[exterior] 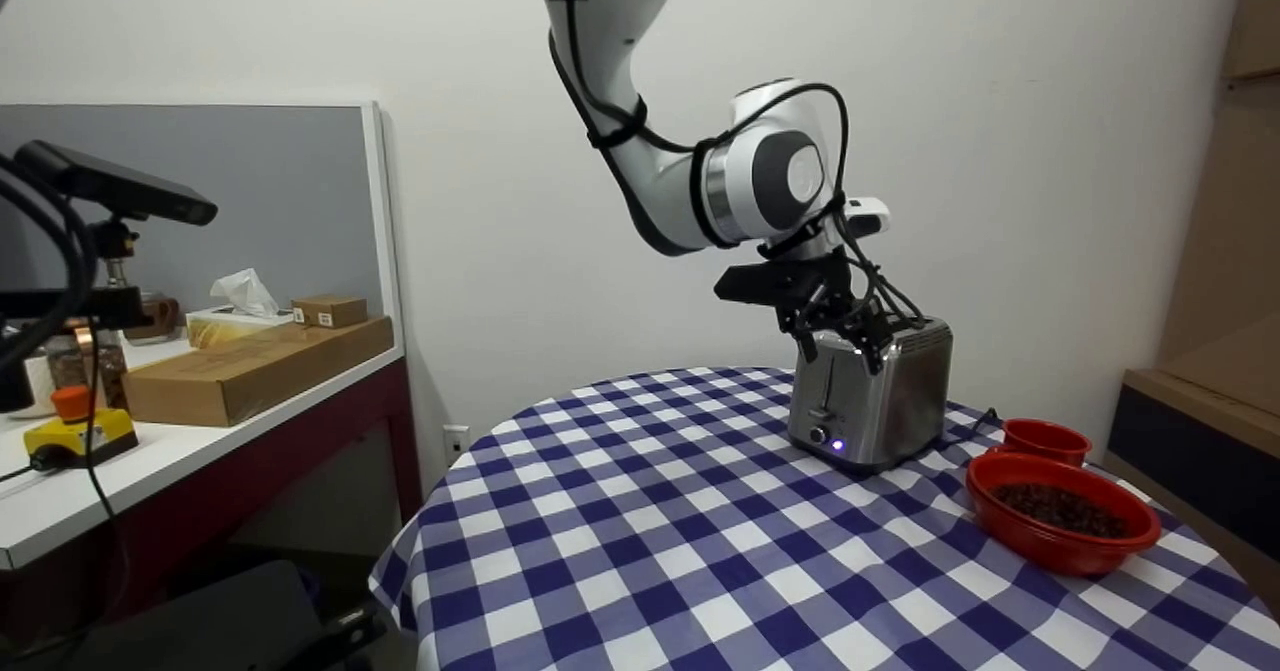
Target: Push down on the slider of the toaster.
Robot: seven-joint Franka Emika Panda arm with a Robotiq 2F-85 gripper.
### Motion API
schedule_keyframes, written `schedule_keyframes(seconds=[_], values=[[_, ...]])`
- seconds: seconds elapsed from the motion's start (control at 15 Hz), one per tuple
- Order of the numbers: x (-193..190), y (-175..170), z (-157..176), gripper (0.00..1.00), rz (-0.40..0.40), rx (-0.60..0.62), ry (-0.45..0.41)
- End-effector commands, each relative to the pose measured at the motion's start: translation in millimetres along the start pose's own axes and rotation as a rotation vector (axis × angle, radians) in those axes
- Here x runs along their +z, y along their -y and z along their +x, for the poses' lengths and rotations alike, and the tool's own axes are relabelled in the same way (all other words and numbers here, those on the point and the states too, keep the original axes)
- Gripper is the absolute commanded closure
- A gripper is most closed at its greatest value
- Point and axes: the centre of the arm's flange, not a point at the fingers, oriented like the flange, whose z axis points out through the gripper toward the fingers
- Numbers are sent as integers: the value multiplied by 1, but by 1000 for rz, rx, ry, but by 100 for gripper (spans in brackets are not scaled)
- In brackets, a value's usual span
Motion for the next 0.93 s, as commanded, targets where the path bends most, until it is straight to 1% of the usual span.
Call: schedule_keyframes(seconds=[0.0, 0.13, 0.27, 0.33, 0.53, 0.6, 0.67, 0.73, 0.87], values=[[-60, -24, -23, 0, -41, 76, 154], [-81, -36, -36, 0, -77, 113, 258], [-102, -47, -49, 0, -73, 124, 327], [-114, -50, -56, 0, -53, 114, 349], [-148, -54, -76, 0, 2, 86, 365], [-161, -55, -84, 0, 43, 51, 337], [-172, -56, -93, 0, 83, -6, 287], [-141, -46, -63, 0, 1, 52, 326], [-160, -48, -74, 0, 33, 15, 295]])
